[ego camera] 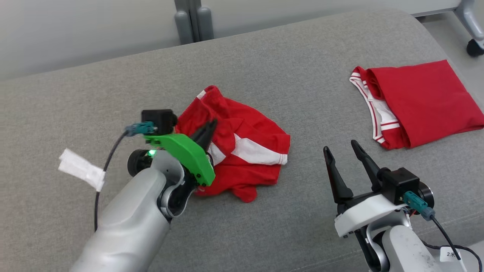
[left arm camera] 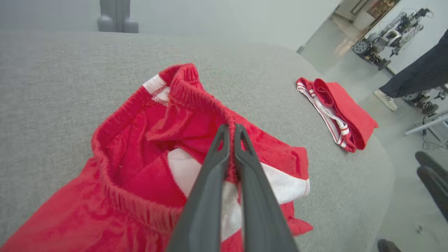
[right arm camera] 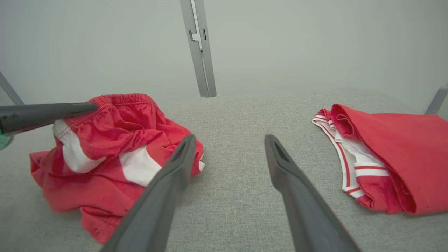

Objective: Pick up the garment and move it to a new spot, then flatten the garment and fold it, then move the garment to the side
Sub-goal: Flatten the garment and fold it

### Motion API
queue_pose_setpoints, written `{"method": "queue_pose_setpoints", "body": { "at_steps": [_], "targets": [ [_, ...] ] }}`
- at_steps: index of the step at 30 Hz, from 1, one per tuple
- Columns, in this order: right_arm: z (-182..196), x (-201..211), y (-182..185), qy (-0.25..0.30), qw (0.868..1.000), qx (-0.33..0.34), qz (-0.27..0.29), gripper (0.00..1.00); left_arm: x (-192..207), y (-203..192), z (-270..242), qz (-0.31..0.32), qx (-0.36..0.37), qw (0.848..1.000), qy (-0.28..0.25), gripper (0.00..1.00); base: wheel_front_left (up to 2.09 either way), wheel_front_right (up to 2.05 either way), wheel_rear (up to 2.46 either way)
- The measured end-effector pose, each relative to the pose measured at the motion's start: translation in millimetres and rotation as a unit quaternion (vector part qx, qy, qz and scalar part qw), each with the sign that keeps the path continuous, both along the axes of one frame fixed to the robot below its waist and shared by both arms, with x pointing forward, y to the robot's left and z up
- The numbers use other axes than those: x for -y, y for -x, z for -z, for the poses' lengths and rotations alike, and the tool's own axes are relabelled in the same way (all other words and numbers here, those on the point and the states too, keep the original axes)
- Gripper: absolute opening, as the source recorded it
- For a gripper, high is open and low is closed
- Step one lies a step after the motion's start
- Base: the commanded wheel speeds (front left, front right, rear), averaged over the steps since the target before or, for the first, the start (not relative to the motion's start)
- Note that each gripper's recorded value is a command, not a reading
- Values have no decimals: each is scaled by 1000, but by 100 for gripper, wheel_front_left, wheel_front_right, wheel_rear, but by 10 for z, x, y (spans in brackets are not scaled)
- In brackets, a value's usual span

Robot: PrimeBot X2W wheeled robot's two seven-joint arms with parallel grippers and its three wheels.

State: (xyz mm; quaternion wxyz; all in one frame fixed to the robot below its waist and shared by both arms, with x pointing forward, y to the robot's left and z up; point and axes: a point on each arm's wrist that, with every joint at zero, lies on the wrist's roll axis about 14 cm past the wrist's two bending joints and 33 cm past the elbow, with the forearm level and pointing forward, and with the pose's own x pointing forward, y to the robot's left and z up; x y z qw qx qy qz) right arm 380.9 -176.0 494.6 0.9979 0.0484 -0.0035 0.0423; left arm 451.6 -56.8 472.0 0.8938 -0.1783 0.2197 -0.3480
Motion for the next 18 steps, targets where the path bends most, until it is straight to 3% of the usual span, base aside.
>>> {"method": "queue_pose_setpoints", "body": {
  "at_steps": [3, 6, 12, 16, 17, 18],
  "targets": [
    [-10, -81, -24, -1, 1000, 1, -12, 100, -301, -163, -165, -97, -6, 992, 82, 0, 0, 0, 0],
    [-3, -152, -36, -1, 1000, 0, -23, 100, -709, -182, -73, -185, -29, 975, 116, 0, 0, 0, 0],
    [-37, -322, -69, -1, 999, 3, -51, 100, -1450, 0, 303, -304, -62, 948, 66, 0, 0, 0, 0],
    [-77, -421, -85, -1, 998, 7, -66, 100, -1653, 134, 429, -333, -70, 940, 34, 0, 0, 0, 0],
    [-82, -435, -84, -1, 998, 8, -68, 100, -1675, 146, 425, -335, -66, 939, 32, 7, 0, 0, 0],
    [-90, -451, -83, -1, 998, 9, -70, 100, -1690, 158, 417, -336, -61, 940, 28, 76, 0, 0, 0]
  ]
}}
